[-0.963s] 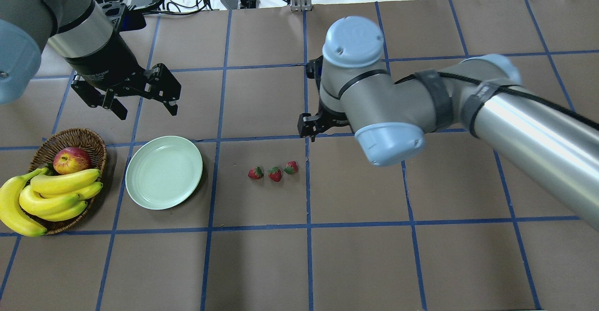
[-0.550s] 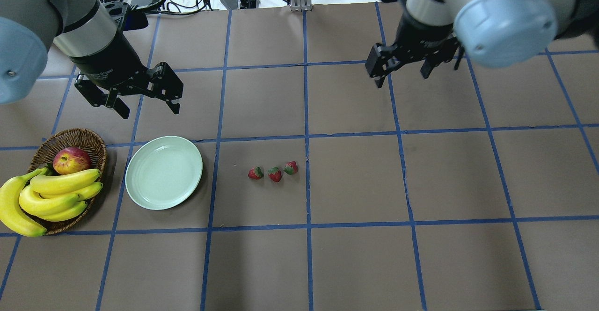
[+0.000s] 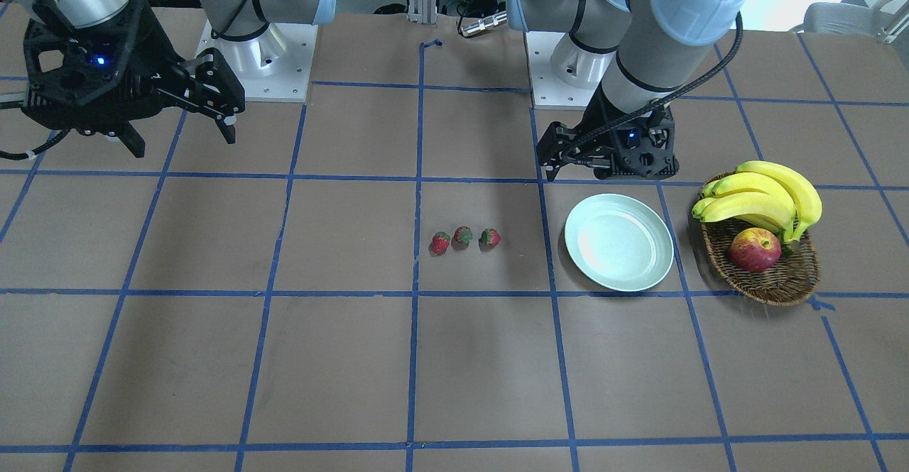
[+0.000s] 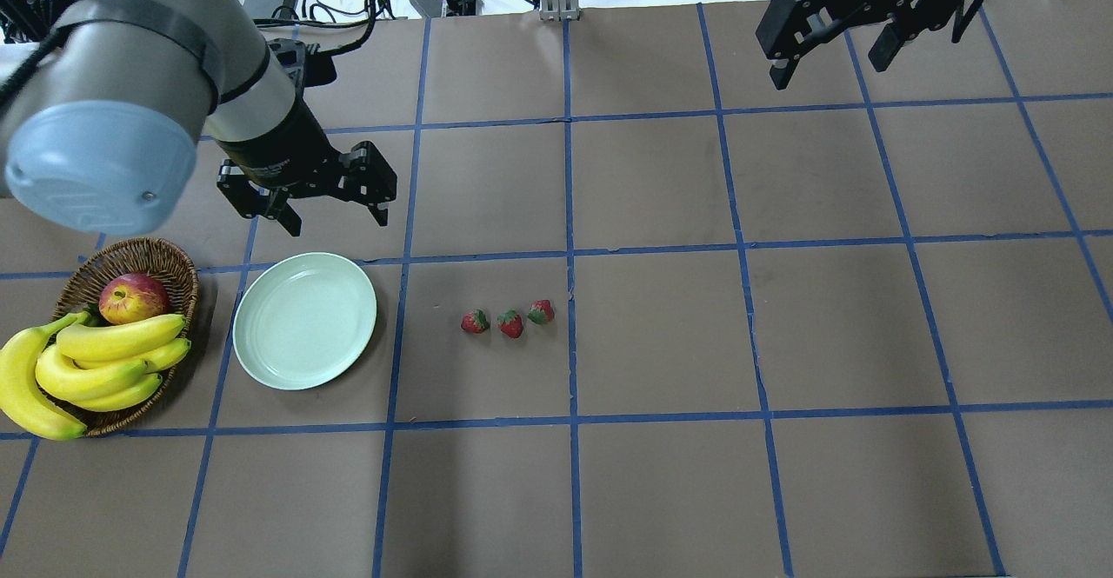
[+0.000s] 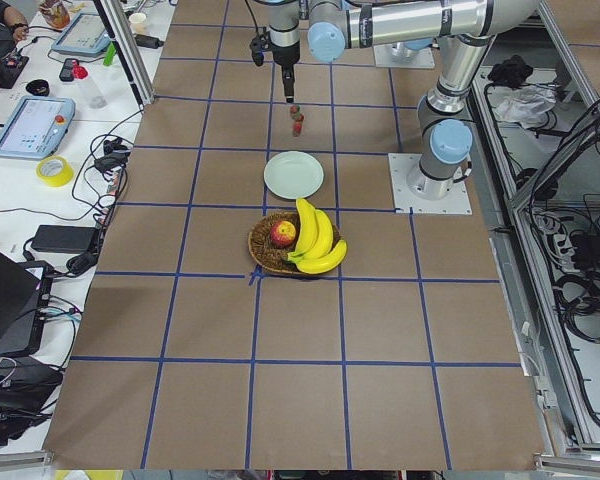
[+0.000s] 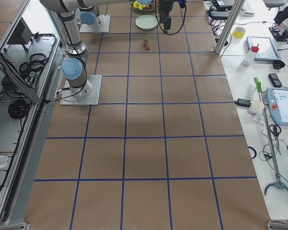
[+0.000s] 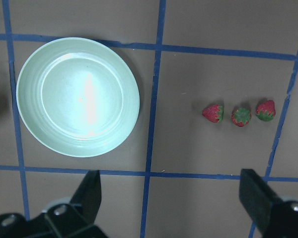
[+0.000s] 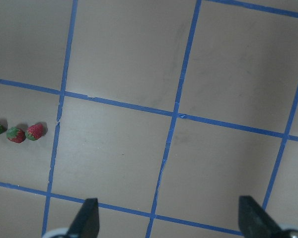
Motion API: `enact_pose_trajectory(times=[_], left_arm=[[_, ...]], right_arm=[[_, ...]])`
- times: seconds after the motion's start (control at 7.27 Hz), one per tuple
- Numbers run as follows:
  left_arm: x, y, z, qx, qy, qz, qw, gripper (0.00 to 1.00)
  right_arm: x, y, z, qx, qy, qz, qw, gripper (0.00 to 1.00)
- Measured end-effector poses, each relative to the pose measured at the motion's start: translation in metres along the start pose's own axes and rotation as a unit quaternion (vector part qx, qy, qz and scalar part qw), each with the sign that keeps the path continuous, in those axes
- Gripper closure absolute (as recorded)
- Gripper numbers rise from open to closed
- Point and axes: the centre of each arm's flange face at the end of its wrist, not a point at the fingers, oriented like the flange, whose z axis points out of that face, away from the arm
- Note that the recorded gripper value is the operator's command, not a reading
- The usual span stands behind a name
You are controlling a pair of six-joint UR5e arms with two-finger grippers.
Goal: Collect all strawberries into plate
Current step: 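Raise the right gripper away while the left gripper reaches to the strawberries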
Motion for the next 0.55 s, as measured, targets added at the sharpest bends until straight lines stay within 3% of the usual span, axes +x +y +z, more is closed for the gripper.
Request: enact_pose_trajectory(times=[0.28, 0.55], left_arm=[[0.011, 0.004, 0.044, -0.010, 0.002, -0.008, 0.9999, 0.00], [0.021, 0.010, 0.080, -0.032, 0.032, -0.040, 0.9982, 0.00]], right_arm=[[0.007, 0.003, -0.002, 0.001, 0.014, 0.003, 0.9999, 0.00], [0.006, 0.019, 0.011, -0.012, 0.018, 0.001, 0.9998, 0.00]])
